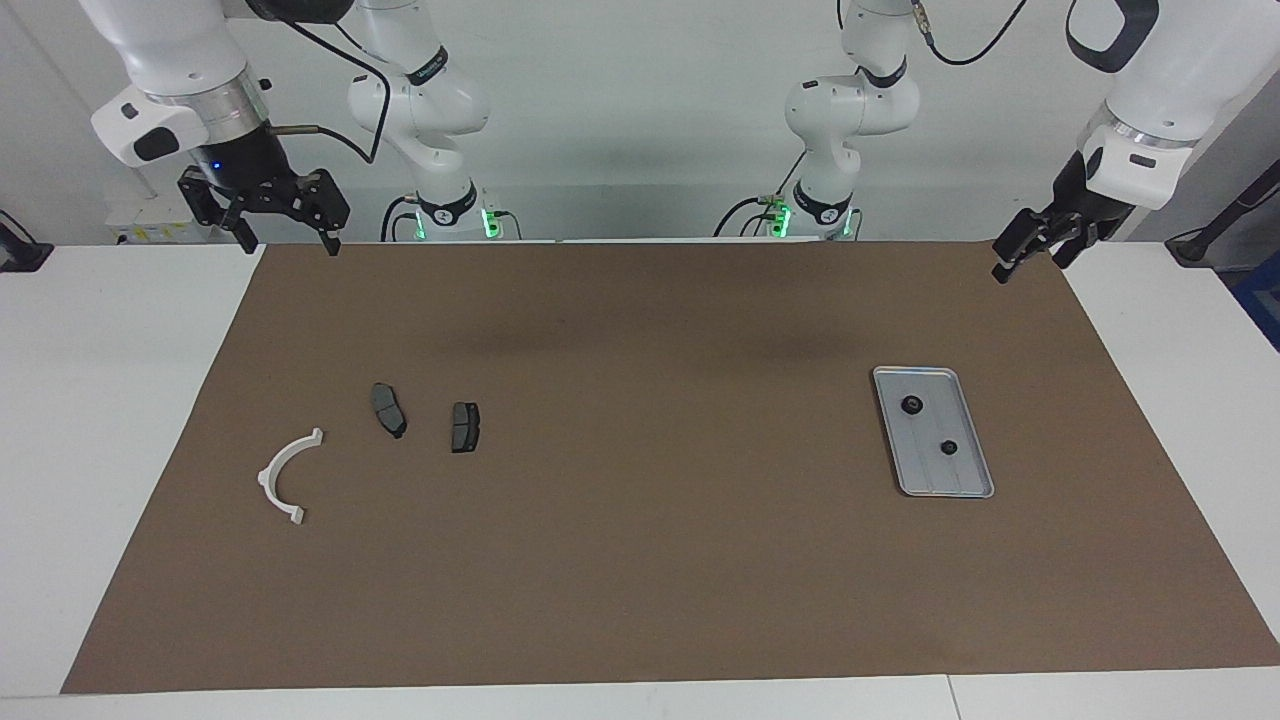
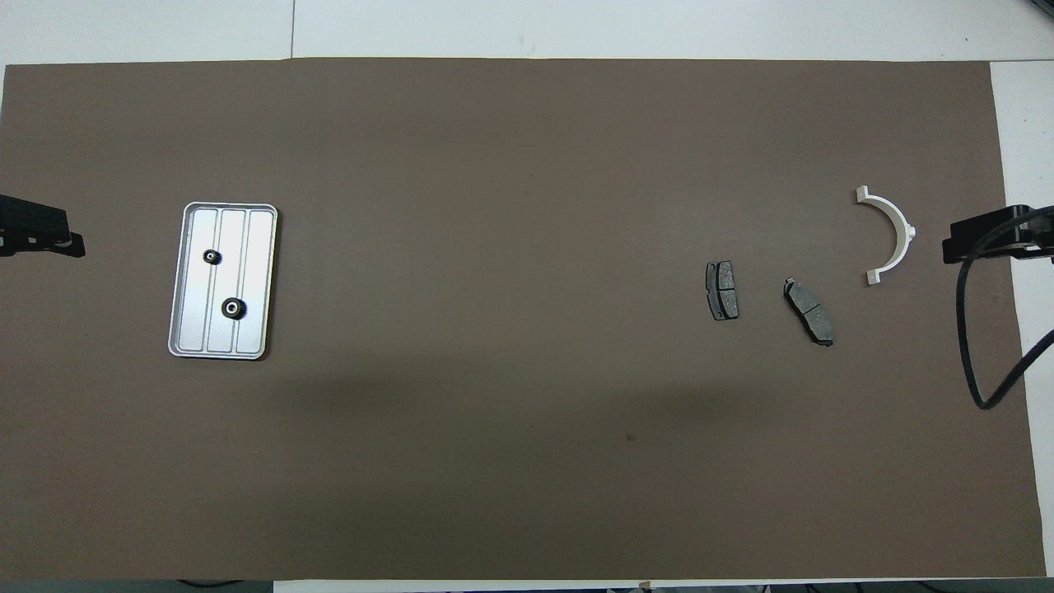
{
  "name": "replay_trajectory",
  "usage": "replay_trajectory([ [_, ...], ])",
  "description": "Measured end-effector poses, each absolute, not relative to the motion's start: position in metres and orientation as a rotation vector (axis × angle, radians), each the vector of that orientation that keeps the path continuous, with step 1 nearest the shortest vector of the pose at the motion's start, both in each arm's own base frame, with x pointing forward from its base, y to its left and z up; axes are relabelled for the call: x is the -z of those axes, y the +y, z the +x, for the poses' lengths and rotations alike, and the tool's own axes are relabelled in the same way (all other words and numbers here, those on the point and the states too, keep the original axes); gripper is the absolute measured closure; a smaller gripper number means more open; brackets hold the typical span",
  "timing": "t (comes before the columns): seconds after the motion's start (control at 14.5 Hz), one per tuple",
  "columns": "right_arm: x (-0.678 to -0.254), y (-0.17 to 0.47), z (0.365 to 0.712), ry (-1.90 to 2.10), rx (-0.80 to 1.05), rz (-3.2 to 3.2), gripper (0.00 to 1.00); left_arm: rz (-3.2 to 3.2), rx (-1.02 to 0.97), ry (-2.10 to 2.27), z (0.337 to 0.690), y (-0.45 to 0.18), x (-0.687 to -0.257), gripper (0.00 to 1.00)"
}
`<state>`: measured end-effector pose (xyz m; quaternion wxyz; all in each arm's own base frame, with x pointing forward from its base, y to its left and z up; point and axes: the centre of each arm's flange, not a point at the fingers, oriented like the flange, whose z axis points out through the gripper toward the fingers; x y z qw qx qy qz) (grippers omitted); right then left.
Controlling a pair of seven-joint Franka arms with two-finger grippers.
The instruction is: Pick bearing gear from pile to tray
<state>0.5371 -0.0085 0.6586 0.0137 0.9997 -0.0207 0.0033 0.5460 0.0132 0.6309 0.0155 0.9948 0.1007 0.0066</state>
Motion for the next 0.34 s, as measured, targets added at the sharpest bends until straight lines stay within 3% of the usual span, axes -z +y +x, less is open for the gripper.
replay_trajectory([
  [0.34,-0.6586,-0.0082,0.537,-0.064,-0.01,3.114,0.0,3.095,-0.024,0.307,0.5456,0.0111,-0.6321,0.0],
])
